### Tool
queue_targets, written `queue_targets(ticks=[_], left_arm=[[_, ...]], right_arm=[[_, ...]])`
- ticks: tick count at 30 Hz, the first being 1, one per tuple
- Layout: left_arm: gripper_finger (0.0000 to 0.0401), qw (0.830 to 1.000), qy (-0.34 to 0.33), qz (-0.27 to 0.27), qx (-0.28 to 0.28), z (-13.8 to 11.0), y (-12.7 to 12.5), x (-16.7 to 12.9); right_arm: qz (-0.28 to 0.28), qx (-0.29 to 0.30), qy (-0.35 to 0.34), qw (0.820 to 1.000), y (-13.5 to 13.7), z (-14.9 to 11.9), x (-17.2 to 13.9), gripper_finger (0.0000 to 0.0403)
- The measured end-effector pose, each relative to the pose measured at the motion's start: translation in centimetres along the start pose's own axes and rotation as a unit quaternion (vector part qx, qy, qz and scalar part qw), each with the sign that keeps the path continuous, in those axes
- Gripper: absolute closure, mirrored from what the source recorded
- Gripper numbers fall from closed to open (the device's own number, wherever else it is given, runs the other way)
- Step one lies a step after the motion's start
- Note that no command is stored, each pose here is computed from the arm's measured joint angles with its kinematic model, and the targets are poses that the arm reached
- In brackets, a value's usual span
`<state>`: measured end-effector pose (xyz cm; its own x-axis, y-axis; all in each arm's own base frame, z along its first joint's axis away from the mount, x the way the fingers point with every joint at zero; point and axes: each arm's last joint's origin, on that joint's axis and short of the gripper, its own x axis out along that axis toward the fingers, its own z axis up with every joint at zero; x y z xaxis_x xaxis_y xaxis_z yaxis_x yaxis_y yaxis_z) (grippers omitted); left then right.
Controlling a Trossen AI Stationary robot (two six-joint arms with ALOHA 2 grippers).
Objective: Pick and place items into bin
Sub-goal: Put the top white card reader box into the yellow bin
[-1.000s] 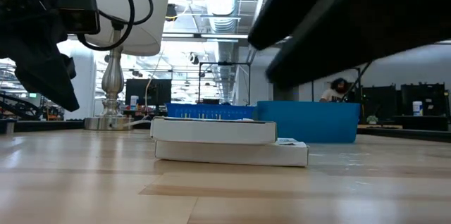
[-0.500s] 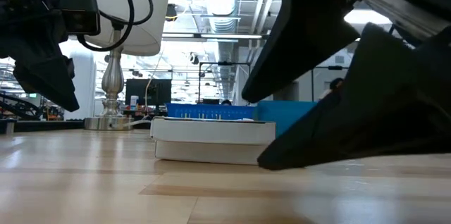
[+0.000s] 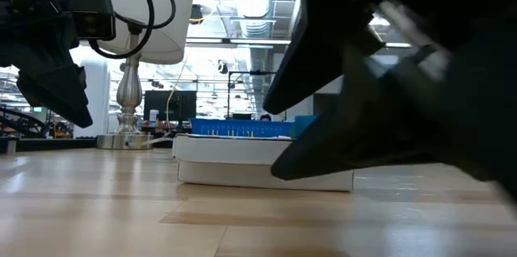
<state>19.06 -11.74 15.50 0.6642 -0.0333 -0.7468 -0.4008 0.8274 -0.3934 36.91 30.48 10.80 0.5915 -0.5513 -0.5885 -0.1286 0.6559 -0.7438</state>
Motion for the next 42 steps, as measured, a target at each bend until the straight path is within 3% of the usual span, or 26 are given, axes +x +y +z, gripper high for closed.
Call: queue_targets(ticks=[10, 23, 42], left_arm=[[0.0196, 1.000, 0.000, 0.000, 0.003, 0.0, 0.0, 0.0], [0.0196, 1.000, 0.001, 0.000, 0.014, 0.0, 0.0, 0.0], [0.0196, 1.000, 0.008, 0.009, 0.019, -0.1, 0.2, 0.0]], right_arm=[[-0.004, 0.008, 0.013, 1.000, -0.9, 0.1, 1.3, 0.0192], [0.030, 0.020, 0.031, 0.999, -1.6, 0.3, 2.4, 0.0210], [0.045, 0.101, 0.043, 0.993, -1.5, -0.2, 3.4, 0.0339]])
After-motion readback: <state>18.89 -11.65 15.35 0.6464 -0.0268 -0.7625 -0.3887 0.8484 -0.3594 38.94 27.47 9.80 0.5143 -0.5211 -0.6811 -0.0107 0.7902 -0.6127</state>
